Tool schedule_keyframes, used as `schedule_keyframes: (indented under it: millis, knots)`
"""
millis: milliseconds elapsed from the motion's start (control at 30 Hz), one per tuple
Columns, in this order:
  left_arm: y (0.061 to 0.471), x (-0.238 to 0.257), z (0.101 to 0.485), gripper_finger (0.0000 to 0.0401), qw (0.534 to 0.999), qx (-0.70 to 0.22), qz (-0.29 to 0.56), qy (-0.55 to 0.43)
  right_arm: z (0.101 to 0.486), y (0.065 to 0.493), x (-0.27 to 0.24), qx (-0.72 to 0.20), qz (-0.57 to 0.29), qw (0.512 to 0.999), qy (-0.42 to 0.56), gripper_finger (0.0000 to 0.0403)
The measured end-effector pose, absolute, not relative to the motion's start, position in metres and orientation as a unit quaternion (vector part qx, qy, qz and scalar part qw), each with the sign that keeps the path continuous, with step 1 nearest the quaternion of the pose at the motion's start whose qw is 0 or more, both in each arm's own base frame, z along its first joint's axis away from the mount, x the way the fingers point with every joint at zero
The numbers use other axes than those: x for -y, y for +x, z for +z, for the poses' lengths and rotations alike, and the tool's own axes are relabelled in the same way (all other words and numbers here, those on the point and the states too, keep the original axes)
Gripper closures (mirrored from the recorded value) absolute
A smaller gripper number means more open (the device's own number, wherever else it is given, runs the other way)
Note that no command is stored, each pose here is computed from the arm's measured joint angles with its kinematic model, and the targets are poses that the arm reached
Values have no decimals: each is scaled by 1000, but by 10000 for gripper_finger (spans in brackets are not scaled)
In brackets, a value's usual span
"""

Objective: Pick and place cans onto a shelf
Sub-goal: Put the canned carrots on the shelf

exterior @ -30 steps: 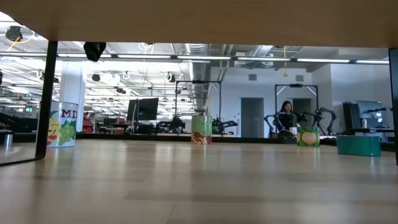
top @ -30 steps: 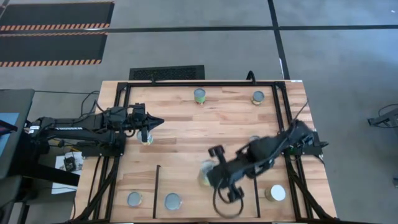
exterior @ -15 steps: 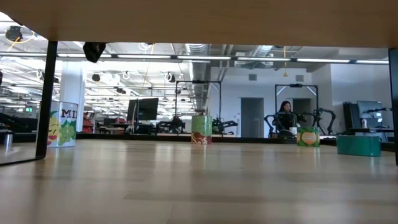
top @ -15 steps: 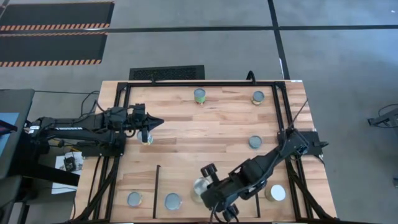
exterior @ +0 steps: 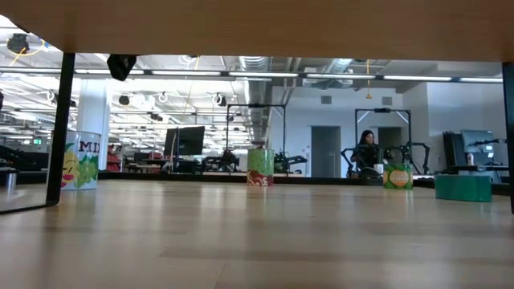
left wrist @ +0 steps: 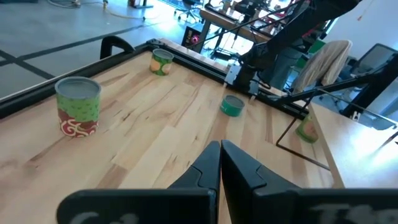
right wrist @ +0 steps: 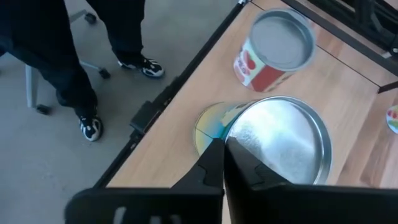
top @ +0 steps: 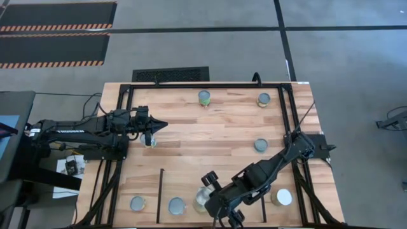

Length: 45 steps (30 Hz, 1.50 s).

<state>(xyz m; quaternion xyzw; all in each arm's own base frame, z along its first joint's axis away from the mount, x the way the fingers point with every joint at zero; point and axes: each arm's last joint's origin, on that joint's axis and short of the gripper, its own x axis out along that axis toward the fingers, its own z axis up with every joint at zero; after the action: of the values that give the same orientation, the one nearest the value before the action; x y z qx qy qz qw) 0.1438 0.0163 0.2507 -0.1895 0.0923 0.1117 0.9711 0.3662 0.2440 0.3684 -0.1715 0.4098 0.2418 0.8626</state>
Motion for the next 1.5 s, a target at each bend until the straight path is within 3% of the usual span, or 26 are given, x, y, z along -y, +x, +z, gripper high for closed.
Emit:
schedule_keyframes:
  millis: [400,1500]
  knots:
    - [144,-16,250,401,972,-94,111,-184,369,366,-245,-407,256,861,-163,344]
    - [144,-16,251,401,974,-96,100,-178,383,365,-240,-382,215,888,-137,342]
